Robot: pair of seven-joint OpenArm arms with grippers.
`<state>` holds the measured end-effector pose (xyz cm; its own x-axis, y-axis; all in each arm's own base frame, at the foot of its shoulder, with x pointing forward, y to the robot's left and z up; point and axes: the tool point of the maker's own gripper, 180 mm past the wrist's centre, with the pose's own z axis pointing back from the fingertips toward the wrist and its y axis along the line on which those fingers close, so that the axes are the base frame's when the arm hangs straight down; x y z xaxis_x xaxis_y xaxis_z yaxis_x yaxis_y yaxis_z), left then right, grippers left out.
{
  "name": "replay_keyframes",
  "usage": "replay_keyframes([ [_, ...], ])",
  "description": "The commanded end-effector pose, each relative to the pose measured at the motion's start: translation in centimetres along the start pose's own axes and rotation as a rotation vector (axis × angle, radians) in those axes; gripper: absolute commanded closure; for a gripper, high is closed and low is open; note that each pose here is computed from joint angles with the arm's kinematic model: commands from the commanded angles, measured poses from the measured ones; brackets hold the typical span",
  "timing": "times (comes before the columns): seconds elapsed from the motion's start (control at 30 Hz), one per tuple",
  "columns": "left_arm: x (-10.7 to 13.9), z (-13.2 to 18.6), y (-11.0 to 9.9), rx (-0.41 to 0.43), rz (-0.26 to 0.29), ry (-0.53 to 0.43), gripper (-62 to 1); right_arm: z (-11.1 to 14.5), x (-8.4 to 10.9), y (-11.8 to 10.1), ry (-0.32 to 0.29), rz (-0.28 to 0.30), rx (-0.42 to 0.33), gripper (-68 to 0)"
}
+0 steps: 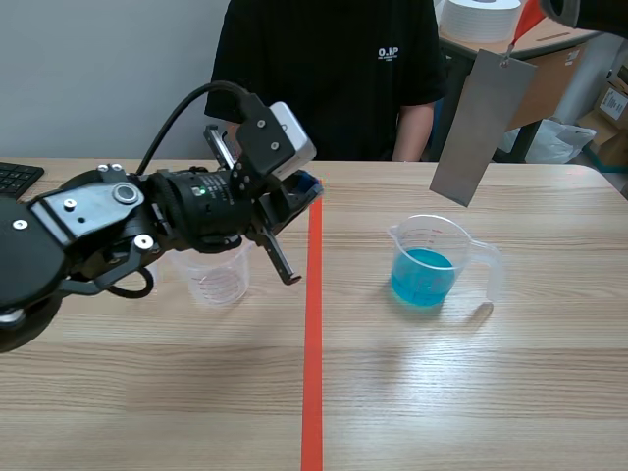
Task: Do the redox reaction experiment.
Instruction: 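Raise the plate and point at it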
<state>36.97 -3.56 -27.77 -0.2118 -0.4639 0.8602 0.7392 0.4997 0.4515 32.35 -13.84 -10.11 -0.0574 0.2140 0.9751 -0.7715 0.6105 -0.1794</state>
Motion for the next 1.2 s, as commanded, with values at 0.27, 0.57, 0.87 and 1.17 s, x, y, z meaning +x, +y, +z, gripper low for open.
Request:
replay_keyframes([
  [0.27, 4.2, -5.0, -1.0, -0.033, -0.006, -0.09, -4.7, 0.2, 1.6, -0.2, -0.039, 0.031, -0.001, -1.5],
  [0.57, 4.8, -7.2, -1.4, -0.06, -0.016, -0.095, -4.7, 0.2, 1.6, -0.2, -0.04, 0.031, -0.001, -1.5],
  [0.87, 4.0, -7.4, -2.4, -0.1, -0.041, -0.079, -4.7, 0.2, 1.7, -0.2, -0.04, 0.03, -0.001, -1.5],
  [1.17, 4.9, -7.4, -3.2, -0.143, -0.02, -0.118, -4.7, 0.2, 1.7, -0.2, -0.044, 0.03, -0.001, -1.5],
])
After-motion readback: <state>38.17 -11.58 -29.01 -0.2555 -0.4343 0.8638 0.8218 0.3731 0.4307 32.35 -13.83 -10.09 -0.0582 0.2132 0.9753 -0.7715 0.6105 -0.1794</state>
